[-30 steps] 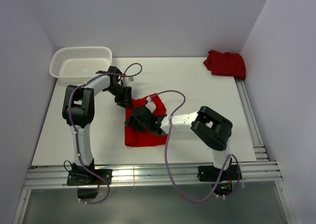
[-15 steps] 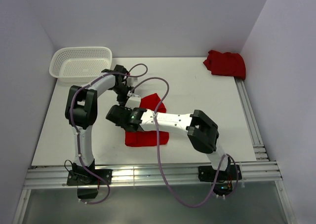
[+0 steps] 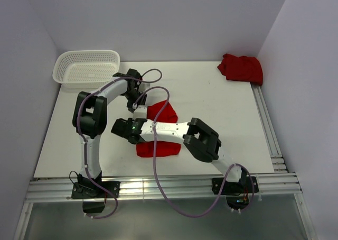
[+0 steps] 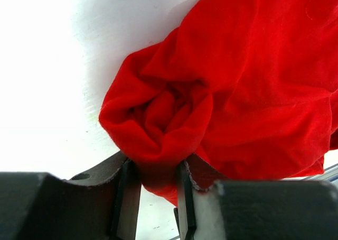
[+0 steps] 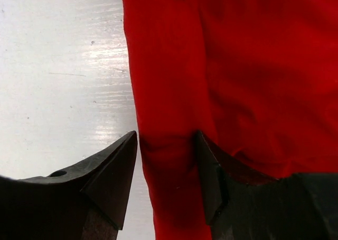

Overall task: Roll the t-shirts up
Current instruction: Roll the tshirt

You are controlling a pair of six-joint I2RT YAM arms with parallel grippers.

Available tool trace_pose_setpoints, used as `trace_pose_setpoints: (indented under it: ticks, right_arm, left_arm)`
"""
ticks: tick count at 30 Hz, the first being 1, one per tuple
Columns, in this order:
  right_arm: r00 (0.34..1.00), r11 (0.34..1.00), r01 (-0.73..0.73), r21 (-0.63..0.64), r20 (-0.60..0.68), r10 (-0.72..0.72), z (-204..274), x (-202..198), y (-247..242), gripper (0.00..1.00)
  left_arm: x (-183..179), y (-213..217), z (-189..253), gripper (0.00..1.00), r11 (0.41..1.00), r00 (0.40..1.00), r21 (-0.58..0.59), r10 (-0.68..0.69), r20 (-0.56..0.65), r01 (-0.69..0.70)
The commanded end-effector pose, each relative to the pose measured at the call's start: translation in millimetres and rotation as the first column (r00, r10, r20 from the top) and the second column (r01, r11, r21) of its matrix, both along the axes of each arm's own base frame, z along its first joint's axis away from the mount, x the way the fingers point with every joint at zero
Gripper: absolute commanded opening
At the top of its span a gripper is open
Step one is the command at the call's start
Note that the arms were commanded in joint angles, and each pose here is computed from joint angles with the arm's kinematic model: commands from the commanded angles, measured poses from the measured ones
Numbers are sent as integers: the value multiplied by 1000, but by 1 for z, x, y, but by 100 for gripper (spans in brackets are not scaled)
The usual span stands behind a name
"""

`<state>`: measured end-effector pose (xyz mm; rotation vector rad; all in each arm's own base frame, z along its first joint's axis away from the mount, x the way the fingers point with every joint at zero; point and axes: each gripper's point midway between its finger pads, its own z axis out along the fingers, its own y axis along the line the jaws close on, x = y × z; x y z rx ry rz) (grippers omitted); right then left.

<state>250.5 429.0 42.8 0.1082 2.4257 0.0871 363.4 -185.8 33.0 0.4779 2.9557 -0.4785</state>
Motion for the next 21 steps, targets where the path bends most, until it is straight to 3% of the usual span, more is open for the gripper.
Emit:
trace_pose_setpoints:
  ticks: [1, 7, 11, 14, 19, 21]
  right_arm:
    - [999, 993, 6, -114, -34, -10, -16, -5, -18, 56]
    - [998, 990, -10, -139, -65, 1, -29, -11, -22, 53]
    - [996, 989, -25, -148, -89, 12, -36, -13, -21, 50]
    - [994, 994, -38, -104, -106, 27, -39, -15, -18, 41]
    - [989, 988, -81, 130, -114, 96, -28, -18, -5, 19]
    - [989, 958, -98, 269, -80, 124, -16, -12, 1, 17]
  left_arm:
    - [14, -2, -10, 33, 1000, 1000, 31, 1, 31, -2]
    - [17, -7, -4, 45, 1000, 999, 7, -10, 36, 10]
    - [19, -16, 12, 62, 998, 999, -57, -38, 23, 39]
    - [26, -25, 36, 66, 988, 997, -135, -68, 37, 72]
    - [33, -23, 76, 70, 967, 992, -231, -93, 82, 109]
    - [33, -17, 86, 71, 957, 992, -268, -94, 90, 115]
